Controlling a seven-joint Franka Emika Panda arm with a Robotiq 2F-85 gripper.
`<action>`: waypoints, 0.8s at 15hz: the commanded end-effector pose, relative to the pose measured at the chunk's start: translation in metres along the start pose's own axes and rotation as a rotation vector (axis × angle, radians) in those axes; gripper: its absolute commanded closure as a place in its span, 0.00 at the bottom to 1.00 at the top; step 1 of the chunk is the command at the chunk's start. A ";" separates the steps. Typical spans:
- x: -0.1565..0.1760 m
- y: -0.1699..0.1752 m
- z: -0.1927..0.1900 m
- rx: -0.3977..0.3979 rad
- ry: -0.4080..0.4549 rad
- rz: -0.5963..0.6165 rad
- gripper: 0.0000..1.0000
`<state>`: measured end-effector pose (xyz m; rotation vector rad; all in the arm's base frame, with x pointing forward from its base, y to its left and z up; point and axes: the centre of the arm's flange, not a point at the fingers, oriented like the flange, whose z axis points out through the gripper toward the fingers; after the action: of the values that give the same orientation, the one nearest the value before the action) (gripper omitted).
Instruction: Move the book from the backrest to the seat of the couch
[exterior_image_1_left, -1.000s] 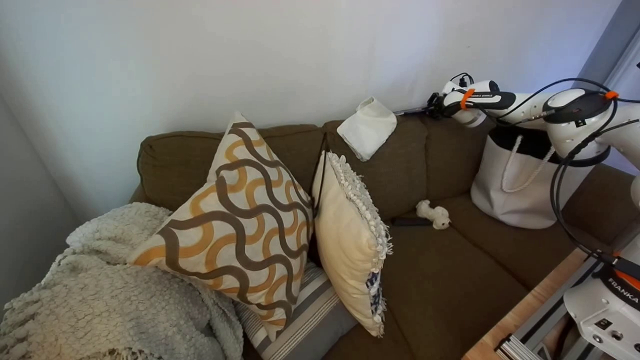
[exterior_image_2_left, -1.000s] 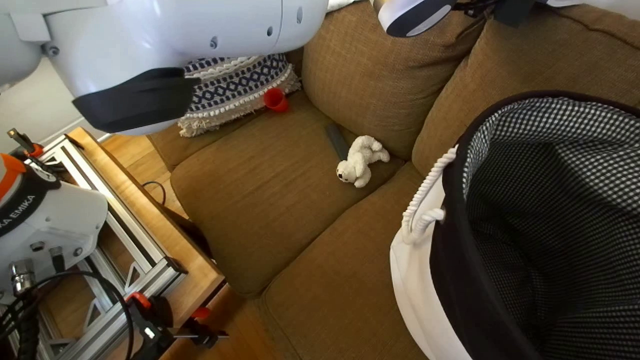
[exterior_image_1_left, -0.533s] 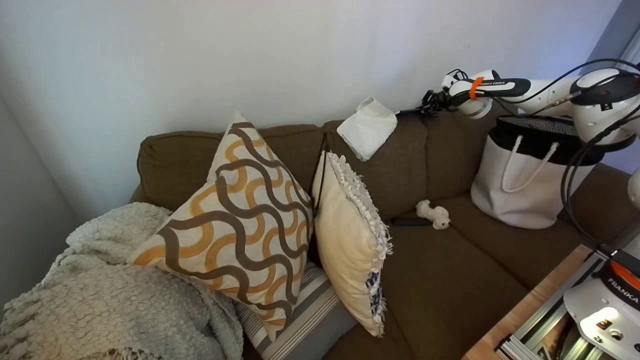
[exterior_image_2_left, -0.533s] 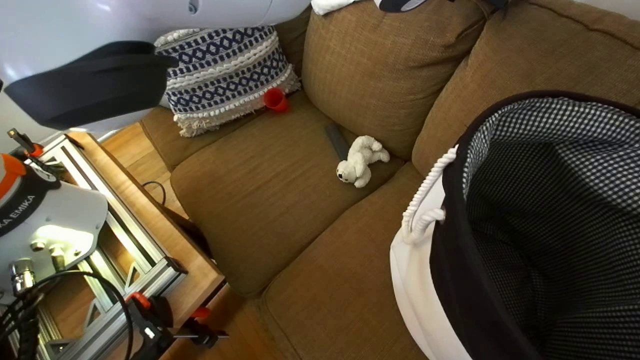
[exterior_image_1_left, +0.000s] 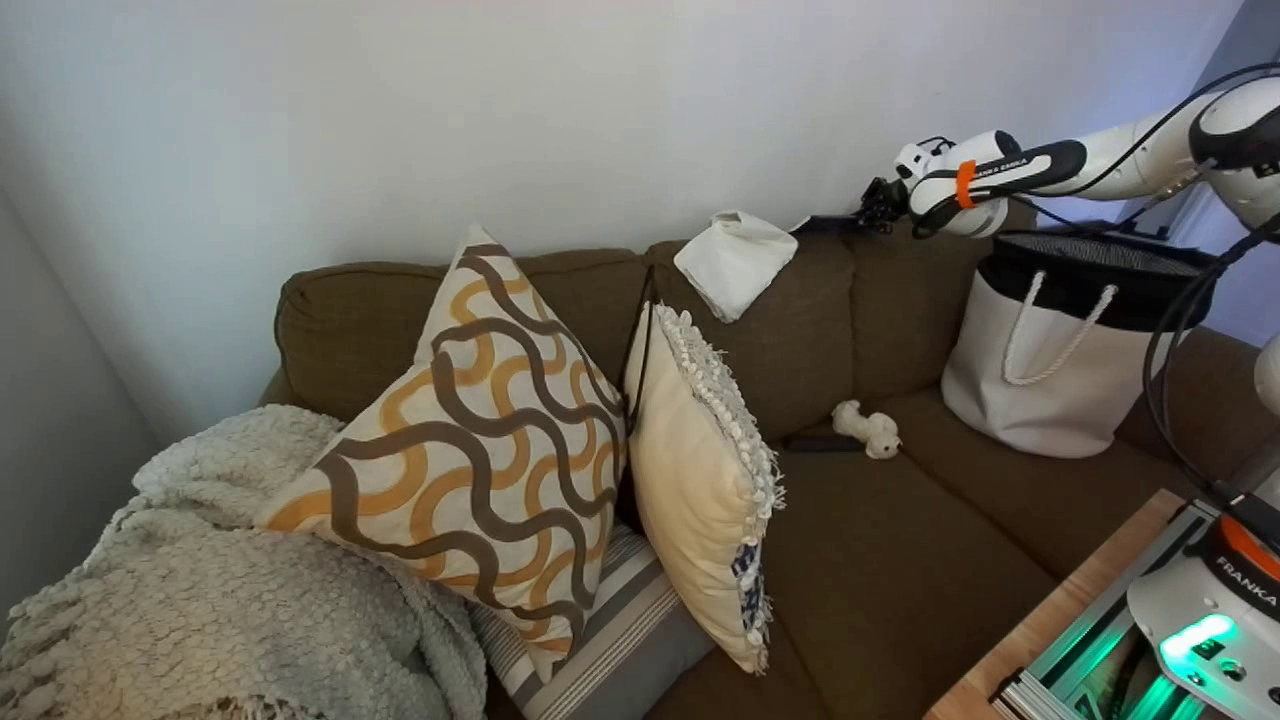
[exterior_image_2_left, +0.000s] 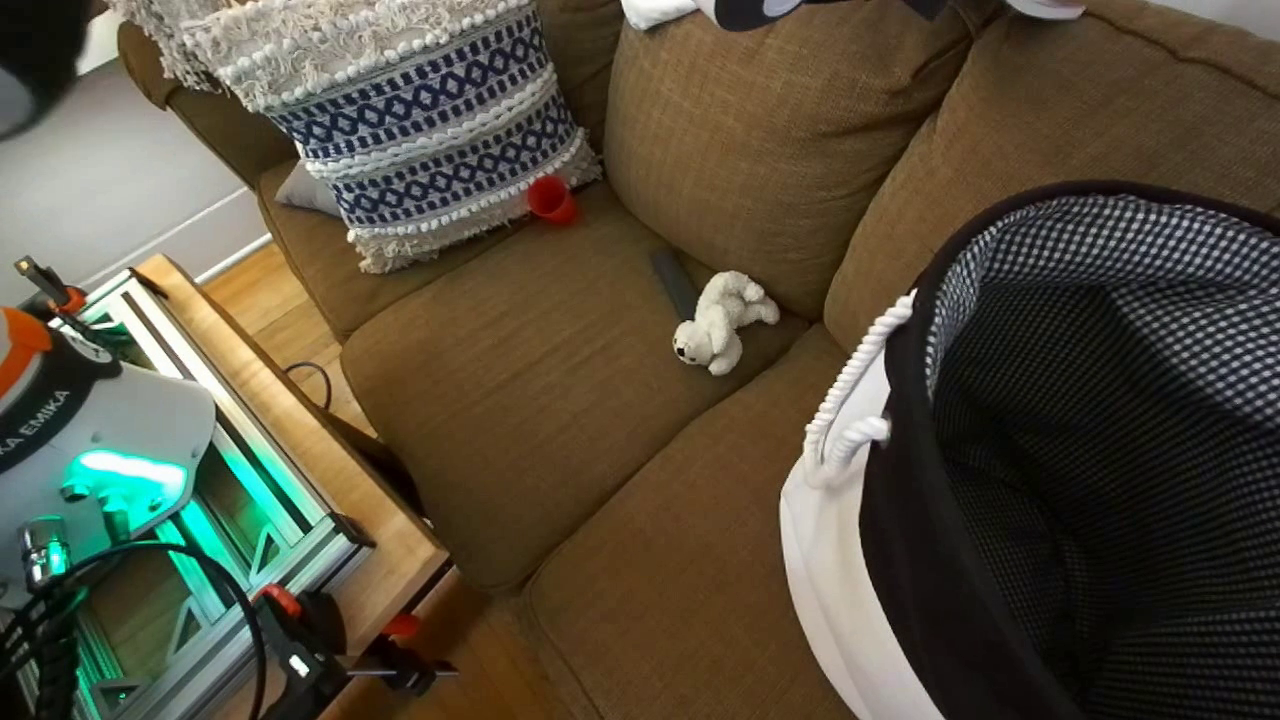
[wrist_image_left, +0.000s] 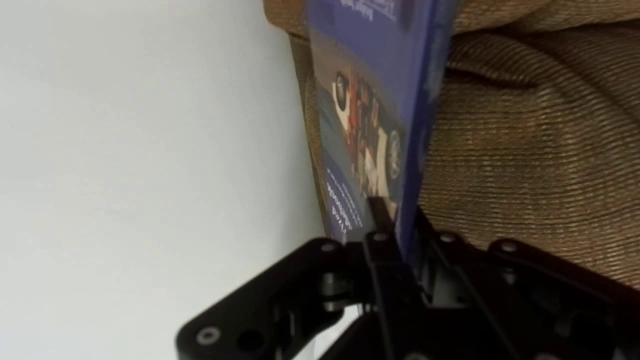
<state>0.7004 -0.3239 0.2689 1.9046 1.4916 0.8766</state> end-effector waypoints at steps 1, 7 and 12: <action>0.026 -0.034 -0.072 0.018 -0.084 0.121 0.97; 0.021 -0.057 -0.139 -0.090 -0.129 0.222 0.97; 0.010 -0.040 -0.101 -0.093 -0.111 0.202 0.89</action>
<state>0.5993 -0.3019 0.3038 2.0243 1.1891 0.8961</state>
